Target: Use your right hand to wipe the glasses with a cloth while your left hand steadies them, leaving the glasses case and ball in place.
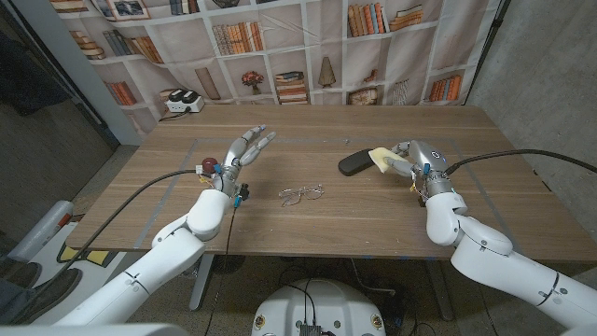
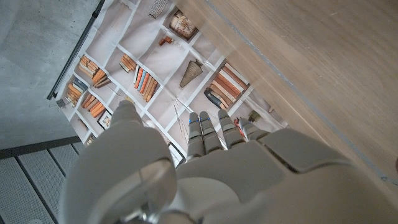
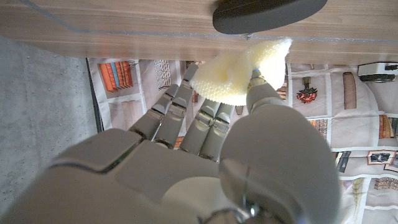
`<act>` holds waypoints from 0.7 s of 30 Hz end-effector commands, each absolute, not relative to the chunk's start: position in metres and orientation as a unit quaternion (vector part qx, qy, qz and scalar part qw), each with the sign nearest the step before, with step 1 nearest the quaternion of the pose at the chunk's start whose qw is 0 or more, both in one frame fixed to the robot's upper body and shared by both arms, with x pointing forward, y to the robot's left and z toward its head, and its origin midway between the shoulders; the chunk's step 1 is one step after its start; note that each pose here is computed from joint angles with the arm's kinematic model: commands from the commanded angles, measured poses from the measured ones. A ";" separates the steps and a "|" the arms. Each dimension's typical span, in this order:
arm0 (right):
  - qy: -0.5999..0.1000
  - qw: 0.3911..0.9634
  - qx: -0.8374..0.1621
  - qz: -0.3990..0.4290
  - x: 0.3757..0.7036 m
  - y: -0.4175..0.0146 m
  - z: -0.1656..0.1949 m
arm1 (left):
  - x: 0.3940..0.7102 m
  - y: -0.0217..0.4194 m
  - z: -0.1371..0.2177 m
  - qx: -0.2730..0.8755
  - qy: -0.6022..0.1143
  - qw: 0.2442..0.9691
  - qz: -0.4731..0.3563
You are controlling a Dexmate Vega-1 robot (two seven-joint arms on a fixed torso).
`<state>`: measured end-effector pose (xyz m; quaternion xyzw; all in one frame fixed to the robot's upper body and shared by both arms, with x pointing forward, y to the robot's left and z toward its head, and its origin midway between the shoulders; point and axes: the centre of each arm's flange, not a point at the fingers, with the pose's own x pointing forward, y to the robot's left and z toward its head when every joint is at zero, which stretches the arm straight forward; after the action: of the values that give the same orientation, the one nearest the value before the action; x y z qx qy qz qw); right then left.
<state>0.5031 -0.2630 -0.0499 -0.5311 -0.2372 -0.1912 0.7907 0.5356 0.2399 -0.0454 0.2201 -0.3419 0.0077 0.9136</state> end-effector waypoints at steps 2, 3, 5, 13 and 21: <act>-0.244 0.790 -0.532 -0.183 0.507 -0.260 -0.045 | 0.513 0.222 -0.053 0.313 -0.349 0.883 0.021; -0.245 0.789 -0.533 -0.182 0.507 -0.260 -0.045 | 0.512 0.220 -0.053 0.319 -0.350 0.881 0.022; -0.245 0.790 -0.533 -0.182 0.508 -0.259 -0.044 | 0.510 0.216 -0.054 0.332 -0.352 0.875 0.022; -0.244 0.791 -0.533 -0.178 0.512 -0.259 -0.045 | 0.500 0.203 -0.064 0.405 -0.357 0.838 0.077; -0.245 0.793 -0.529 -0.177 0.516 -0.257 -0.046 | 0.495 0.194 -0.071 0.467 -0.351 0.805 0.105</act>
<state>0.5108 -0.2589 -0.0453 -0.5312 -0.2444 -0.1800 0.7910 0.5060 0.2050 -0.0640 0.3873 -0.3499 0.0583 0.8510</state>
